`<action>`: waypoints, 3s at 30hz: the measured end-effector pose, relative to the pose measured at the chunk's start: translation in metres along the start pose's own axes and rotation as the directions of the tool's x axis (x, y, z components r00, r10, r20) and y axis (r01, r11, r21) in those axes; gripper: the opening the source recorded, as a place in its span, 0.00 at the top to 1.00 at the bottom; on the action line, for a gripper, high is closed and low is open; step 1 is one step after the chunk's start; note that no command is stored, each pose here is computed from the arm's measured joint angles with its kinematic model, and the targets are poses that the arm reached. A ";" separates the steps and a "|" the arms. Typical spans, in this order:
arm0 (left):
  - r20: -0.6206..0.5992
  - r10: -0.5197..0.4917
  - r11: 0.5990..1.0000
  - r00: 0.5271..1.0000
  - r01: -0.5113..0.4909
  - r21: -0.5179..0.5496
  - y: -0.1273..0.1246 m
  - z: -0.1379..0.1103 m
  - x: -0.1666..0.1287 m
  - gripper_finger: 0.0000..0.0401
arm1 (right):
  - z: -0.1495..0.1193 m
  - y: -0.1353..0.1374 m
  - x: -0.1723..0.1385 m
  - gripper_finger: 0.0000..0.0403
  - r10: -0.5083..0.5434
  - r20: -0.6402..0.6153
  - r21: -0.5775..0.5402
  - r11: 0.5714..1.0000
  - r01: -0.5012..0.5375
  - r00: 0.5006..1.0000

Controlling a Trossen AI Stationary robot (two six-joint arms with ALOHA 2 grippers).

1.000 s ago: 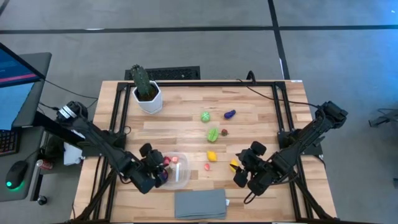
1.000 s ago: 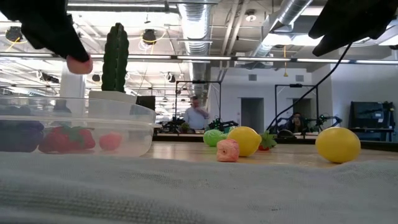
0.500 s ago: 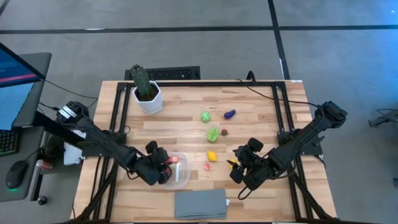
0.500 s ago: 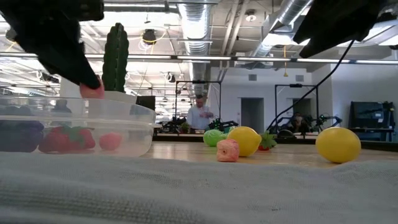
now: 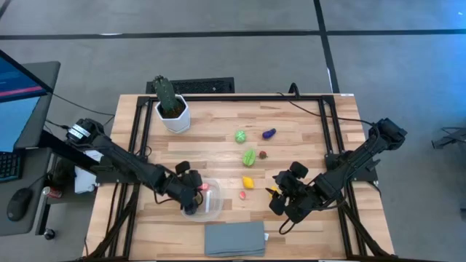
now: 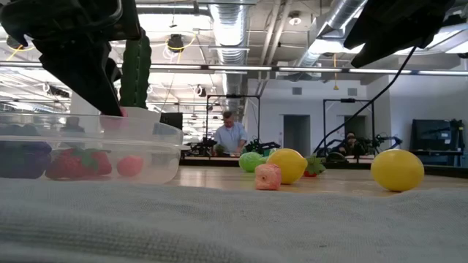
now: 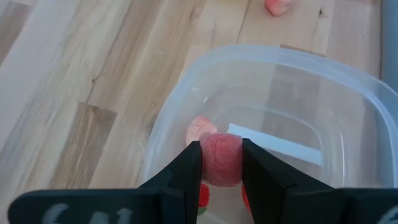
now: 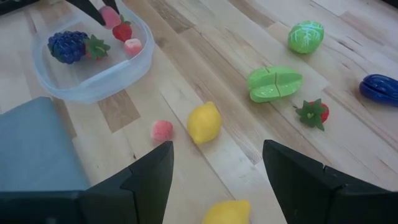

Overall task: Pick and placing Produce into tupperware
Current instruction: Put the top peach into the transparent bin, then put the peach into the transparent bin

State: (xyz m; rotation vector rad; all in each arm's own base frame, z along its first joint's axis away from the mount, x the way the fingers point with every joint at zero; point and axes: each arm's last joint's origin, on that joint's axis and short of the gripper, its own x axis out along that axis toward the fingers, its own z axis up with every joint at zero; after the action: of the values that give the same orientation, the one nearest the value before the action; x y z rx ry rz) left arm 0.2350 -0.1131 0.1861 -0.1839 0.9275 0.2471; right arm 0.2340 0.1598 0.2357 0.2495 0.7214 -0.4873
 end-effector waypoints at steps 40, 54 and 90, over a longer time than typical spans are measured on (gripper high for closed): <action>0.127 -0.176 0.983 0.976 0.180 -0.023 -0.005 0.020 -0.013 0.57 | -0.002 0.003 0.000 0.33 0.062 -0.078 -0.024 0.998 -0.064 0.995; 0.437 -0.097 0.995 0.894 0.097 0.022 0.023 0.022 -0.101 0.57 | 0.017 0.025 0.019 0.33 0.198 0.063 -0.041 0.980 -0.196 0.978; 0.552 -0.057 0.998 0.832 0.039 0.044 0.111 -0.026 -0.184 0.57 | -0.008 0.050 0.113 0.34 0.124 -0.124 0.076 0.990 -0.116 0.984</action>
State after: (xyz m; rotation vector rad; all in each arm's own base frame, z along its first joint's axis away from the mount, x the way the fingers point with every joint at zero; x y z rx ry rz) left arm 0.0774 -0.0382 0.3137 -0.0961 0.3442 0.2217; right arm 0.3284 0.1676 0.1552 0.3897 0.8107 -0.3840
